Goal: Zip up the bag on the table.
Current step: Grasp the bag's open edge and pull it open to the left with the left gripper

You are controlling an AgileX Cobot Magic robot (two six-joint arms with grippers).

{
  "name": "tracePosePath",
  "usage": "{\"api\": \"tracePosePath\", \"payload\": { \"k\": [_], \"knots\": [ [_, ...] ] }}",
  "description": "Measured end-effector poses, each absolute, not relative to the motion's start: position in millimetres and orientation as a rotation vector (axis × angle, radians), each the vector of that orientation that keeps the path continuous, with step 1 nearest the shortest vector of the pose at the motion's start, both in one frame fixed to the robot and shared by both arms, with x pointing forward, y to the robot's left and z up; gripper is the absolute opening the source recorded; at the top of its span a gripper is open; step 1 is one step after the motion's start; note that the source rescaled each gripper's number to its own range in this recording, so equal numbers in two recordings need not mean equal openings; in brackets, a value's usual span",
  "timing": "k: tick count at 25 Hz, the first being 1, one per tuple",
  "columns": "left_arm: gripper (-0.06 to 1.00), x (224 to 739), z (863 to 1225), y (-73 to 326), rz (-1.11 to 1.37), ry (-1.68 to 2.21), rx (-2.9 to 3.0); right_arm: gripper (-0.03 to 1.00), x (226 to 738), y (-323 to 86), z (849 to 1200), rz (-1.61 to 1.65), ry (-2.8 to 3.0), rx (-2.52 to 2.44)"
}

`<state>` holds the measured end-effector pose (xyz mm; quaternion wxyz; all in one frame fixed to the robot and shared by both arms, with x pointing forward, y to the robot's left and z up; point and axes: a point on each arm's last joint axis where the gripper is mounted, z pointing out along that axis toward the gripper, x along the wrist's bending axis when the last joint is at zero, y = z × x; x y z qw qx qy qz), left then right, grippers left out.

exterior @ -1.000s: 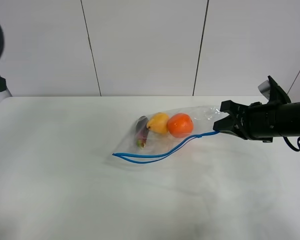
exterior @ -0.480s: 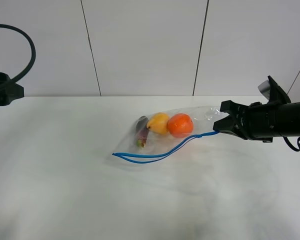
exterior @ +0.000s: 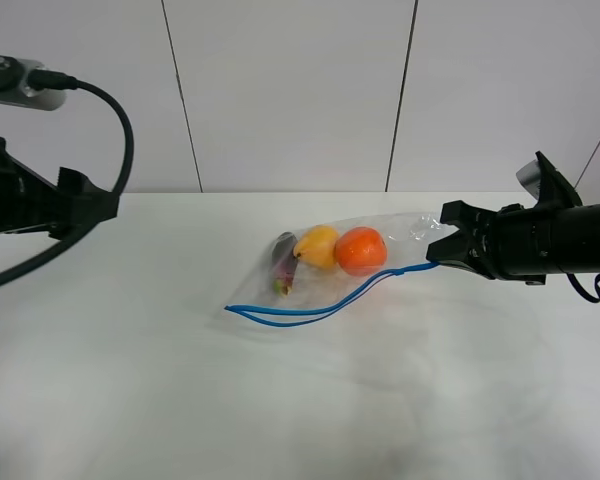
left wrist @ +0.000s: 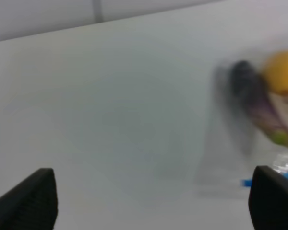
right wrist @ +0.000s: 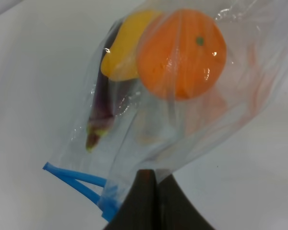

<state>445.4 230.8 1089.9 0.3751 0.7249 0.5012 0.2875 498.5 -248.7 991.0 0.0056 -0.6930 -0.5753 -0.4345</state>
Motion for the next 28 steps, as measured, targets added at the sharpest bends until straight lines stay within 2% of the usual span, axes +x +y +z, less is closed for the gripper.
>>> {"api": "tracePosePath", "payload": {
  "k": [9, 14, 28],
  "knots": [
    [0.89, 408.6, 1090.8, 162.4, 0.548, 0.905, 2.001, 0.00, 499.3, -250.0, 990.8, -1.361, -1.804, -2.188],
    [0.89, 396.7, 1092.8, 141.6, 0.504, 0.774, 1.993, 0.00, 499.4, -250.4, 990.6, -1.361, -1.808, -2.192],
    [0.89, 427.6, 1052.4, 103.1, 0.478, 0.759, 2.020, 0.00, 499.4, -250.5, 990.5, -1.359, -1.816, -2.191]
  ]
}}
